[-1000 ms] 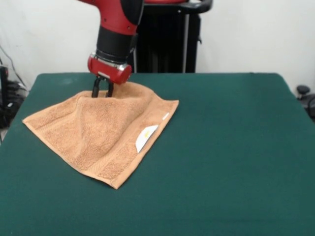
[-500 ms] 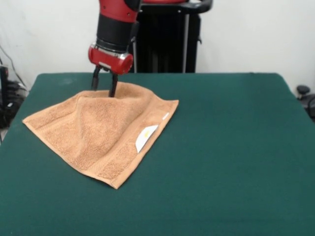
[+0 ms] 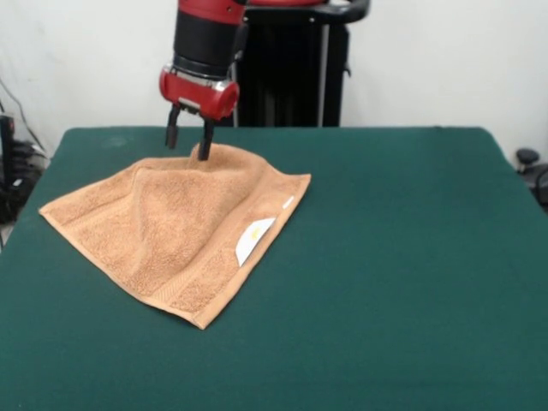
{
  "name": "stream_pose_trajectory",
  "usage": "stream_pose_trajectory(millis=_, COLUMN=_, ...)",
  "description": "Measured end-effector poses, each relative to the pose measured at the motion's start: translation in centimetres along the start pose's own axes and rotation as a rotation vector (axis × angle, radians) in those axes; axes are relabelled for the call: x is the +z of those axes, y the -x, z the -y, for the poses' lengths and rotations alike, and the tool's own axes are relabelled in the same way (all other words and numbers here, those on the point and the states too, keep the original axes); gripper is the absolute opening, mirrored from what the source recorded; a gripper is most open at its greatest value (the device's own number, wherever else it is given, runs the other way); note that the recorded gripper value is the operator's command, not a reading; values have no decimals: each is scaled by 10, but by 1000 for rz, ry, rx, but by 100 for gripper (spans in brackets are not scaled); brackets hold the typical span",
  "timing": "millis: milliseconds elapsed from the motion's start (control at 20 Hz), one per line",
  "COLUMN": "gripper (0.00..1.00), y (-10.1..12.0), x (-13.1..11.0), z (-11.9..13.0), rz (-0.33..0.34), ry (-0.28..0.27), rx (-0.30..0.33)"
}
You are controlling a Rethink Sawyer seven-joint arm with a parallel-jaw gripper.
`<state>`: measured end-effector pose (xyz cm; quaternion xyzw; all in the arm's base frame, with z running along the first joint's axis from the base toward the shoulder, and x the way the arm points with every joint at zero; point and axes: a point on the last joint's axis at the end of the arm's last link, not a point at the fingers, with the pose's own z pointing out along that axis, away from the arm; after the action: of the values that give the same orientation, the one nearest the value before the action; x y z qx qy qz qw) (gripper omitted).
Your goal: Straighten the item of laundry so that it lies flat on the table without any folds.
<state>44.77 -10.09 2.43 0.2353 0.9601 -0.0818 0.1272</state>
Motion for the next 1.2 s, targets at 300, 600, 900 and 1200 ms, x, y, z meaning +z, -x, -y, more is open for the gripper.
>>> stream_pose_trajectory(millis=300, gripper=100, y=9, x=-7, z=10, rz=-1, ry=13, rx=18)
stream_pose_trajectory(millis=600, gripper=100, y=8, x=-11, z=13, rz=-9, ry=27, rx=32)
stream_pose_trajectory(millis=900, gripper=100, y=-6, x=-14, z=11, rz=-35, ry=28, rx=31)
stream_pose_trajectory(millis=1200, gripper=100, y=-33, x=-16, z=-3, rz=-71, ry=36, rx=-5)
